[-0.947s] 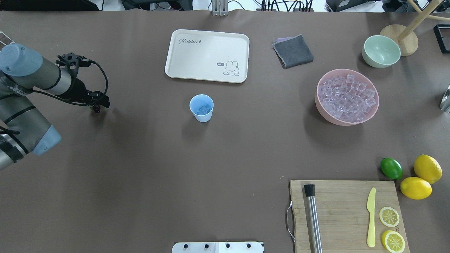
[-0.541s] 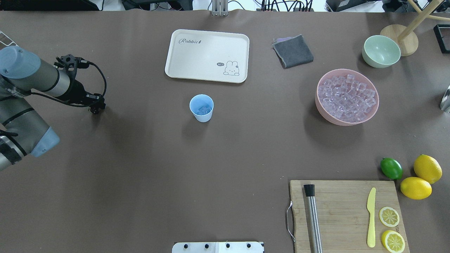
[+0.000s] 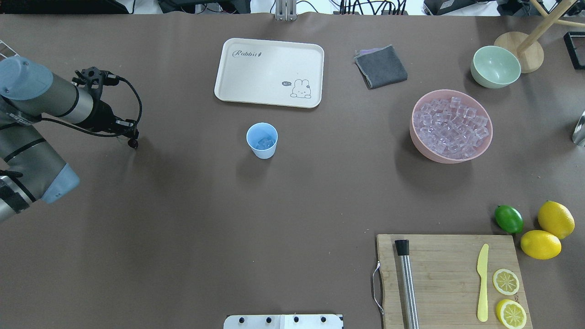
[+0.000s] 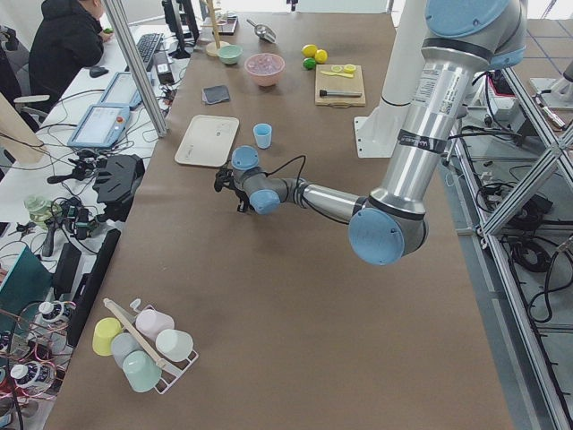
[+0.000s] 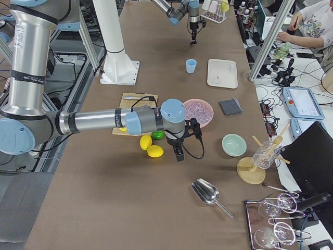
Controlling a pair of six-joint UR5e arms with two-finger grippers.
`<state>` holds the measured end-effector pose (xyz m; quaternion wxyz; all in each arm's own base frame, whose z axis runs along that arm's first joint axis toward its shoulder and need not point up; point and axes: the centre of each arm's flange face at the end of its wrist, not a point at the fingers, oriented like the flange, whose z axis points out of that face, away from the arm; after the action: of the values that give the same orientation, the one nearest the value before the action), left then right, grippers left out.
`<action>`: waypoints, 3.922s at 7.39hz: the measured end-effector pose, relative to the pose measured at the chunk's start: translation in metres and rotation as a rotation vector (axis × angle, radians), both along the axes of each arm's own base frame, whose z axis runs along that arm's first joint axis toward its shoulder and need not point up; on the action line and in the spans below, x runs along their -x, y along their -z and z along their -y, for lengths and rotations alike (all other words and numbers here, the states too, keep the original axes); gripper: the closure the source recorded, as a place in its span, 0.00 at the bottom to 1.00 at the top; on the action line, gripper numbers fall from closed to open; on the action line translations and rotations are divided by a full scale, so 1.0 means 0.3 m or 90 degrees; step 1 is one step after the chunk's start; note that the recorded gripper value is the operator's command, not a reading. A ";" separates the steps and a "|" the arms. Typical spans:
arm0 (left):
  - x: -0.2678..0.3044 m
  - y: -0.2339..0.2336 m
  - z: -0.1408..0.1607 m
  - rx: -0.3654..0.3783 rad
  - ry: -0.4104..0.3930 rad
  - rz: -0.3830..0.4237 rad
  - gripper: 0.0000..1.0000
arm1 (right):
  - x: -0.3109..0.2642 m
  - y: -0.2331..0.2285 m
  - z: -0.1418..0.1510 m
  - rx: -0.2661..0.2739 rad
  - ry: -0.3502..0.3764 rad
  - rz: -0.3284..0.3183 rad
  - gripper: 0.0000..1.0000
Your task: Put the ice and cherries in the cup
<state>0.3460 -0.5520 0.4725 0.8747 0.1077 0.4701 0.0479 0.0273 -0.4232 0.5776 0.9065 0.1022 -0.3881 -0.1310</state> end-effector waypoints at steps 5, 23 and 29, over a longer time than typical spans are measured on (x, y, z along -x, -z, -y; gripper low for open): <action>-0.216 0.736 -0.007 0.055 0.018 -0.156 1.00 | 0.000 0.002 -0.001 0.000 0.001 0.002 0.01; 1.057 -0.145 -0.014 0.026 0.039 0.065 0.03 | -0.030 0.038 -0.020 -0.015 -0.010 0.008 0.01; 1.472 -0.461 -0.162 0.032 -0.072 0.142 0.02 | -0.033 -0.009 -0.026 0.001 -0.004 0.018 0.01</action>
<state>-0.0956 -0.5033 0.6107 0.9198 0.0531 0.3763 0.0972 0.0373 -0.4153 0.5801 0.9015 0.1047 -0.4004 -0.1266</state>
